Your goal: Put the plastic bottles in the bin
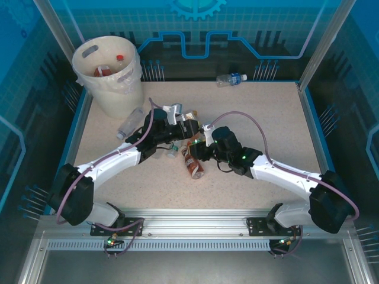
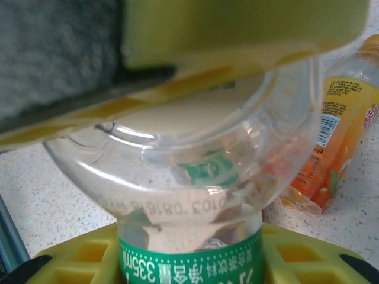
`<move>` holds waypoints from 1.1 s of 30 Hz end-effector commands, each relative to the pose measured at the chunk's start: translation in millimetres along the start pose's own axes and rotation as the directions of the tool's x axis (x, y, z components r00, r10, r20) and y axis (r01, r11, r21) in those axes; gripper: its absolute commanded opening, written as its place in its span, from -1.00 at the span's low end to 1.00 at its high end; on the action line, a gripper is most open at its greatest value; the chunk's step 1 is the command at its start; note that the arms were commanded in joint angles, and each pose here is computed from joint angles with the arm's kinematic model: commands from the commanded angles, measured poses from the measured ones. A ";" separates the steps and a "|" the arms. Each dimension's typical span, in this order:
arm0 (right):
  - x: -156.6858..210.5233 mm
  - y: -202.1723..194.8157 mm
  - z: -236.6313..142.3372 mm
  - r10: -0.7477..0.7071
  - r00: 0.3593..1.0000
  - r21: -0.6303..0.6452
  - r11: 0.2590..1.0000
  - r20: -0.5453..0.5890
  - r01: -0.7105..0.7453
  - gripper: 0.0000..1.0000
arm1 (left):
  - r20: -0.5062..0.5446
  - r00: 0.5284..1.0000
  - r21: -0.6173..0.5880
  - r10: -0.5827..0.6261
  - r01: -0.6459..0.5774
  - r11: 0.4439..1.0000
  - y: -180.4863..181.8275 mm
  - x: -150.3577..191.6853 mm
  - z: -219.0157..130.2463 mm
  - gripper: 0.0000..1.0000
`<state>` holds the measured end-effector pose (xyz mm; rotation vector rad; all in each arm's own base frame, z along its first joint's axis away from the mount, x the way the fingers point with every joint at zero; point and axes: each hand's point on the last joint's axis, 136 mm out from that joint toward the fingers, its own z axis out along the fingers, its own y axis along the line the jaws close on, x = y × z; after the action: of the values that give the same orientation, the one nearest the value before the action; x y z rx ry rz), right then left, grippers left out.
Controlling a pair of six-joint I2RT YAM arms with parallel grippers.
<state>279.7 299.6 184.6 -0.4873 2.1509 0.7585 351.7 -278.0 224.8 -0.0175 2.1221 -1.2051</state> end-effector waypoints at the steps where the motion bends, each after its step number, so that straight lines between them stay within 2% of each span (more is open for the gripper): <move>1: -22.3 19.9 -7.3 -0.060 0.997 -0.047 0.997 0.039 0.062 -0.19 | 0.030 0.999 -0.044 0.033 -0.032 0.999 6.5 -8.3 0.0 0.08; 4: -22.8 18.6 -8.8 -0.059 0.998 -0.038 0.997 0.031 0.060 0.14 | 0.027 0.999 -0.045 0.034 -0.033 0.998 6.4 -8.4 0.3 0.03; 11: -24.7 13.8 -15.6 -0.079 0.997 -0.012 0.997 0.023 0.080 0.63 | 0.049 0.998 -0.100 0.026 -0.021 0.995 14.5 -13.7 -1.2 0.03; 13: -25.6 12.1 -18.7 -0.097 0.995 0.003 0.995 0.019 0.097 0.99 | 0.052 0.998 -0.122 0.034 -0.027 0.992 16.4 -16.4 -2.2 0.03; 23: -41.8 -3.1 -36.4 -0.170 0.984 0.126 0.979 0.052 0.162 0.99 | 0.099 0.993 -0.231 0.069 -0.044 0.972 28.5 -41.0 -21.5 0.03; 28: -48.6 -15.4 -43.0 -0.163 0.983 0.205 0.968 0.079 0.144 1.00 | 0.176 0.981 -0.265 0.087 -0.038 0.964 35.3 -69.7 -46.0 0.03; 33: -52.7 -19.3 -46.2 -0.153 0.982 0.225 0.966 0.112 0.125 0.99 | 0.264 0.954 -0.281 0.146 -0.068 0.957 30.0 -106.0 -76.1 0.02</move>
<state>295.2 265.8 228.2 -0.4918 2.0642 0.4842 394.4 -183.7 238.0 -0.2225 2.1092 -0.8252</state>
